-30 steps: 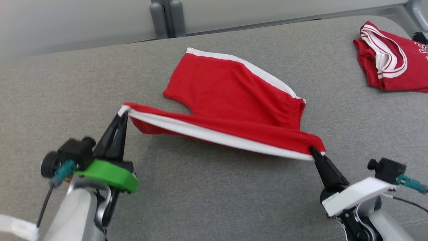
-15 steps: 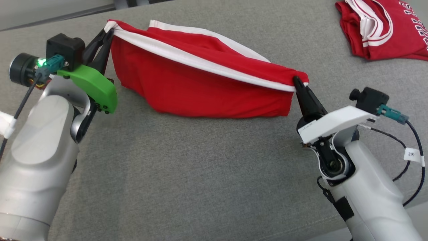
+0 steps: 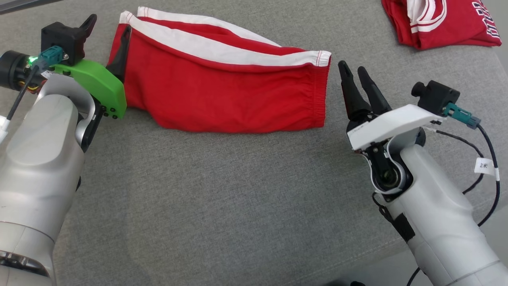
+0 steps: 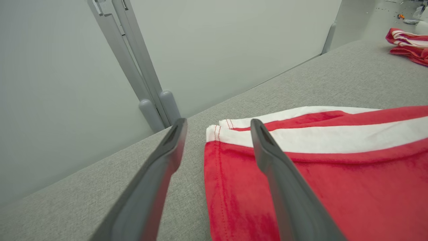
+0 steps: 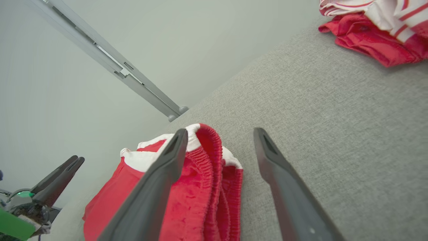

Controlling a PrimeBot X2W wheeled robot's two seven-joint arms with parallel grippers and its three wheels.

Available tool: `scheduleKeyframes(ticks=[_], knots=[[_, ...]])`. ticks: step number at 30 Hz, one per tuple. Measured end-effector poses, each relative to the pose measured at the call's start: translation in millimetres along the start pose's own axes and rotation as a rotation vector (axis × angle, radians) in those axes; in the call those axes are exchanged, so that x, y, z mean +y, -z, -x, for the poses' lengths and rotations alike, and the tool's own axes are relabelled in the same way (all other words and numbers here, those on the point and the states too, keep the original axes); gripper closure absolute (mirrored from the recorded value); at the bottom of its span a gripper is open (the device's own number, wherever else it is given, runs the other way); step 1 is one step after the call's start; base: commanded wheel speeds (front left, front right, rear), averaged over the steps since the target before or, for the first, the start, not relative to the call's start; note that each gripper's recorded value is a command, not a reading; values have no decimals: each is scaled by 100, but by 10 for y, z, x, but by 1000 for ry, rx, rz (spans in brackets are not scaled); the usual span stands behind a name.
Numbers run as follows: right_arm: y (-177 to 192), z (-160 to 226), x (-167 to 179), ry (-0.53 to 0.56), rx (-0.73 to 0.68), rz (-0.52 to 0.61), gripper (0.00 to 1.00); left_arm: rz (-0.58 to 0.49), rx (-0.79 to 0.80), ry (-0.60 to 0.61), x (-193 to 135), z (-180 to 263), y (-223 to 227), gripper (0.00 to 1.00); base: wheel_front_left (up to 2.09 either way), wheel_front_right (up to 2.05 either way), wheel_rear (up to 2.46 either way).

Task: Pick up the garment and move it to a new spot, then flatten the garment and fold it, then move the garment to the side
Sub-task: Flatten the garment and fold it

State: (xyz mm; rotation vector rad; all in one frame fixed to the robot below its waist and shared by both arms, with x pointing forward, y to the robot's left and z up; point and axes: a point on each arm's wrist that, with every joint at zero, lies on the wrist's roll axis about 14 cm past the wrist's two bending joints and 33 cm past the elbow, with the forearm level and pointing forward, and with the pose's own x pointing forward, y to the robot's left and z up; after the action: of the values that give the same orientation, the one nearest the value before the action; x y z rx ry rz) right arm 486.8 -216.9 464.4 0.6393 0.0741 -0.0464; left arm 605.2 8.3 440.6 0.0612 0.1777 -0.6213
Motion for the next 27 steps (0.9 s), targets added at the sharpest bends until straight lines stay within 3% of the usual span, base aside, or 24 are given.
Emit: scheduleKeyframes(ticks=[12, 17, 27], knots=[[-68, 508, -53, -11, -62, 96, 0, 22, -84, -24, 180, 318, -365, 0, 0, 0, 0], [-47, 708, -48, 9, -86, 103, 0, 33, 0, 17, 137, 368, -226, 0, 0, 0, 0], [-39, 740, -31, 22, -99, 118, 0, 96, 252, 109, -68, 266, 281, 0, 0, 0, 0]])
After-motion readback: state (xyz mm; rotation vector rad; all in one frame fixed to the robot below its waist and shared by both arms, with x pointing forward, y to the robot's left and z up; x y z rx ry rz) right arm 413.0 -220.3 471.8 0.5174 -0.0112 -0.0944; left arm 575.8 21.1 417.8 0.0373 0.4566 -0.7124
